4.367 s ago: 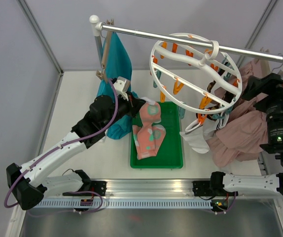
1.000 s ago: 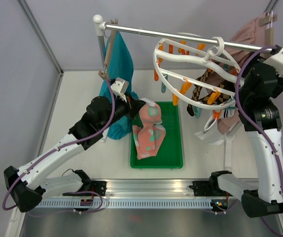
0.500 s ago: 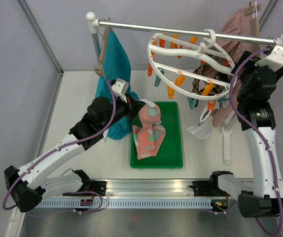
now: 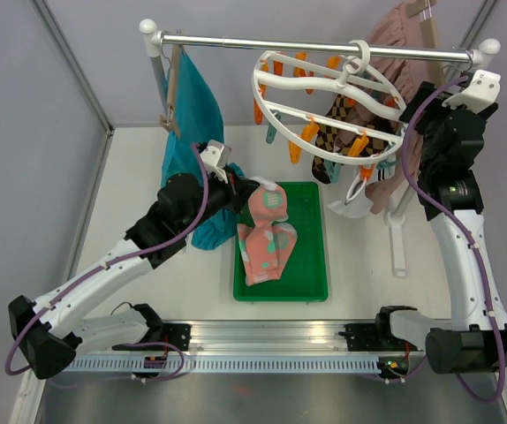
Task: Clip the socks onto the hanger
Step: Move the clothesline to the corner of the board.
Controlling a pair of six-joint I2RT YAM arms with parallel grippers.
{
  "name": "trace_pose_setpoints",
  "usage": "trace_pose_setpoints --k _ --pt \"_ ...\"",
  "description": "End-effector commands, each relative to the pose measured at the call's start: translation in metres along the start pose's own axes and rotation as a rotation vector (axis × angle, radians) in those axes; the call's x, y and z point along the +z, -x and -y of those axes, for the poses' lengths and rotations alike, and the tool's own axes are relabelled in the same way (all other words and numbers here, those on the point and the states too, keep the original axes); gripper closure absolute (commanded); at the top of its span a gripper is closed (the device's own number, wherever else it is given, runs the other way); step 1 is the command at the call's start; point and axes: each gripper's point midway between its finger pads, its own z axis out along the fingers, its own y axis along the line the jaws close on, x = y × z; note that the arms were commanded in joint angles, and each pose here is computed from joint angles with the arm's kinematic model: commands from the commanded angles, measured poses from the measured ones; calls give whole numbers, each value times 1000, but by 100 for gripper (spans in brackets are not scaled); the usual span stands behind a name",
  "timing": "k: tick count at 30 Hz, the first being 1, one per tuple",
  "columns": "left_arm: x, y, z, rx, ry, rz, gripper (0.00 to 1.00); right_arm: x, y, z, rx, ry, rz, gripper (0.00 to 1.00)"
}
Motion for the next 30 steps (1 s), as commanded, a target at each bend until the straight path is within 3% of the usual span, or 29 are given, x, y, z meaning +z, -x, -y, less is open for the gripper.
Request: trace_pose_setpoints --k 1,7,23,30 --pt "2 10 -1 17 11 34 98 4 -35 -22 26 90 -115 2" --pt "3 10 -1 18 10 32 98 -13 -15 -18 37 93 -115 2" --pt "0 10 1 14 1 34 98 -114 42 10 121 100 -128 2" --pt "0 11 2 12 -3 36 98 -152 83 18 152 137 -45 2"
